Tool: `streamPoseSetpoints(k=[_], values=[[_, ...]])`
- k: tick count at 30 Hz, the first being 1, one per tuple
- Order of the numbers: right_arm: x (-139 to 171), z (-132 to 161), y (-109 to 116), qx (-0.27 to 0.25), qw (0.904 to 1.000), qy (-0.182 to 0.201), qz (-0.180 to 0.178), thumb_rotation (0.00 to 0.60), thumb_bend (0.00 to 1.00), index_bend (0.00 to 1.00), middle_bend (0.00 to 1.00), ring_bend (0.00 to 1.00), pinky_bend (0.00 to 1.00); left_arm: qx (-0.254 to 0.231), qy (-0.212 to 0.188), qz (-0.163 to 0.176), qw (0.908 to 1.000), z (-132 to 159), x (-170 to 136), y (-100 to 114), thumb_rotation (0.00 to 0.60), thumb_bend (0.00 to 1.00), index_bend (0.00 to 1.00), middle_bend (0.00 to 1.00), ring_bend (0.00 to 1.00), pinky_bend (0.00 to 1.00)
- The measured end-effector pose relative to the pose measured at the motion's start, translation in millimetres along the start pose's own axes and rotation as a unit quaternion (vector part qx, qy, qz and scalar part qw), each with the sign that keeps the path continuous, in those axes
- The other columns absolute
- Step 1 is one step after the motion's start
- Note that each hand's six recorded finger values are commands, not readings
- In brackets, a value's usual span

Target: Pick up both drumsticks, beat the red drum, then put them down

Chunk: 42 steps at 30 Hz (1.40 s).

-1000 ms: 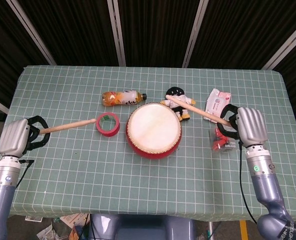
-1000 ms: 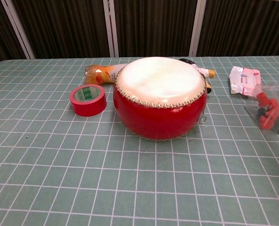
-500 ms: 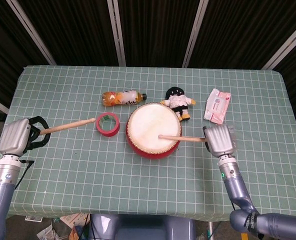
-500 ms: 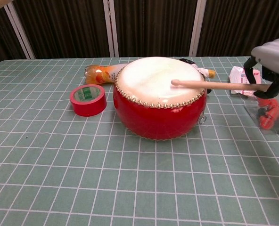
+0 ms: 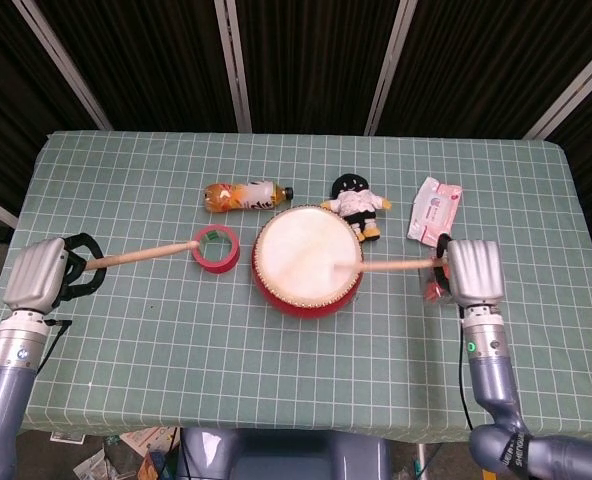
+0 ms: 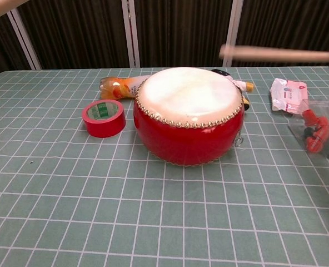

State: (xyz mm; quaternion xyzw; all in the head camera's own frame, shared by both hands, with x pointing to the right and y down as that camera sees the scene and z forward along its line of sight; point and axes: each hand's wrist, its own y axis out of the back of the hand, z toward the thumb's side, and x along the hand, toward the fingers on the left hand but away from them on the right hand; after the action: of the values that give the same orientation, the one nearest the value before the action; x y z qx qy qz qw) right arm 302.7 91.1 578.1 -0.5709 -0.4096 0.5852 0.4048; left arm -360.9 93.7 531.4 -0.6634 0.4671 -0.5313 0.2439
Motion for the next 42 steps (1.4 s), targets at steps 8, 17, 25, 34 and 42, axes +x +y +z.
streamPoseSetpoints(k=[8, 17, 25, 34, 42], values=[[21.2, -43.5, 37.2, -0.067, 0.9971, -0.021, -0.030, 0.600, 0.62, 1.00, 1.00, 1.00, 1.00, 0.029, -0.037, -0.004, 0.9989, 38.7, 15.4, -10.1, 0.600, 0.58, 0.77, 1.00, 1.00, 1.00], [21.7, -53.7, 43.9, -0.096, 0.9948, -0.019, -0.028, 0.600, 0.62, 1.00, 1.00, 1.00, 1.00, 0.074, -0.073, -0.003, 0.9946, 102.6, 54.0, -28.4, 0.600, 0.58, 0.77, 1.00, 1.00, 1.00], [17.5, -60.1, 41.9, -0.111, 0.9935, -0.020, -0.018, 0.600, 0.62, 1.00, 1.00, 1.00, 1.00, 0.091, -0.102, 0.016, 0.9904, 171.0, 86.3, -43.1, 0.600, 0.58, 0.77, 1.00, 1.00, 1.00], [12.5, -67.8, 36.8, -0.118, 0.9926, -0.029, -0.007, 0.600, 0.62, 1.00, 1.00, 1.00, 1.00, 0.146, -0.065, -0.006, 0.9871, 184.1, 113.8, -72.4, 0.600, 0.58, 0.77, 1.00, 1.00, 1.00], [11.2, -70.1, 35.5, -0.121, 0.9922, -0.032, -0.003, 0.600, 0.62, 1.00, 1.00, 1.00, 1.00, 0.351, 0.034, -0.108, 0.9295, 147.2, 122.7, -115.7, 0.600, 0.58, 0.78, 1.00, 1.00, 1.00]])
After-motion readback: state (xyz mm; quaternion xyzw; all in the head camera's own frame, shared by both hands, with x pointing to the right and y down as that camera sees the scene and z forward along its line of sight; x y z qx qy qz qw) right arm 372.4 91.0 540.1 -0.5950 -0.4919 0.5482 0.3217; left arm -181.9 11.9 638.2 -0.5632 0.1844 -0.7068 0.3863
